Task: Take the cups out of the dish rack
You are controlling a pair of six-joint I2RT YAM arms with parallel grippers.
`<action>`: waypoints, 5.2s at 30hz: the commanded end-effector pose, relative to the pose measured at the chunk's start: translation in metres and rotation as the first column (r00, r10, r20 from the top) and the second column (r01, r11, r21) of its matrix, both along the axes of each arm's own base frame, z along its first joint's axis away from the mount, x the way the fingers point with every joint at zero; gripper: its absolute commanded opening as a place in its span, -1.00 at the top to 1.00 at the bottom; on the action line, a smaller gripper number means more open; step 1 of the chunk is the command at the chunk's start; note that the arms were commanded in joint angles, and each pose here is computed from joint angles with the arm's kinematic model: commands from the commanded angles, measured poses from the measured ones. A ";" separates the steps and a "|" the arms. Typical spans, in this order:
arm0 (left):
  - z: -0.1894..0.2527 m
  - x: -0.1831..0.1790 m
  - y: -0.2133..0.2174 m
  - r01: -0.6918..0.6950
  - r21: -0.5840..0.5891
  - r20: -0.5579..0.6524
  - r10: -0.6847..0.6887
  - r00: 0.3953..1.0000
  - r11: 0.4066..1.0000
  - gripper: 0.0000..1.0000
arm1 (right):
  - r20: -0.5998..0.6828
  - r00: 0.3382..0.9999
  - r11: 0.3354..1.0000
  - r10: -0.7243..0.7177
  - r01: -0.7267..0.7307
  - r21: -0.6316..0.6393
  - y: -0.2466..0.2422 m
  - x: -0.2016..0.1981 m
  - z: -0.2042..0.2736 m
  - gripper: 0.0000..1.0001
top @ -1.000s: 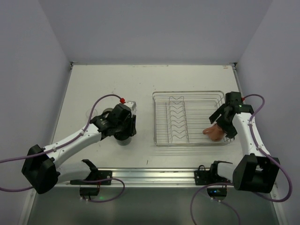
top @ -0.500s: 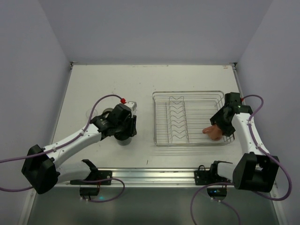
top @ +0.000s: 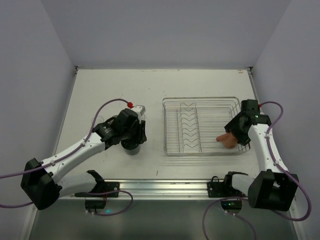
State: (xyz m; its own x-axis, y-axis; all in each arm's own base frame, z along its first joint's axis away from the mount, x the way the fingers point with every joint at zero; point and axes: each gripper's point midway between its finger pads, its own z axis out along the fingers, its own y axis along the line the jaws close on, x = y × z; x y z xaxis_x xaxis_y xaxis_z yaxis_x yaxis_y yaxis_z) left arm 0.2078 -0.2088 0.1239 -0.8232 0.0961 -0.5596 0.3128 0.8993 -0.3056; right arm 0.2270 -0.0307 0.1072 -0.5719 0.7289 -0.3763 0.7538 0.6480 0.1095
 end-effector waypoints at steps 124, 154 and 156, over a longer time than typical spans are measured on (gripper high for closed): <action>0.219 0.025 -0.159 0.322 -0.930 0.230 -0.407 0.884 0.174 1.00 | 0.801 0.423 0.398 0.424 -0.881 0.254 0.181 -0.029 0.215 -0.98; 0.084 0.196 0.137 -0.300 0.051 0.145 0.290 0.946 0.953 1.00 | 0.588 0.627 0.661 0.511 -0.724 0.199 0.135 -0.016 0.145 -0.98; 0.075 0.197 0.142 -0.305 0.090 0.136 0.292 0.947 0.948 1.00 | 0.589 0.626 0.660 0.511 -0.725 0.198 0.135 -0.016 0.145 -0.98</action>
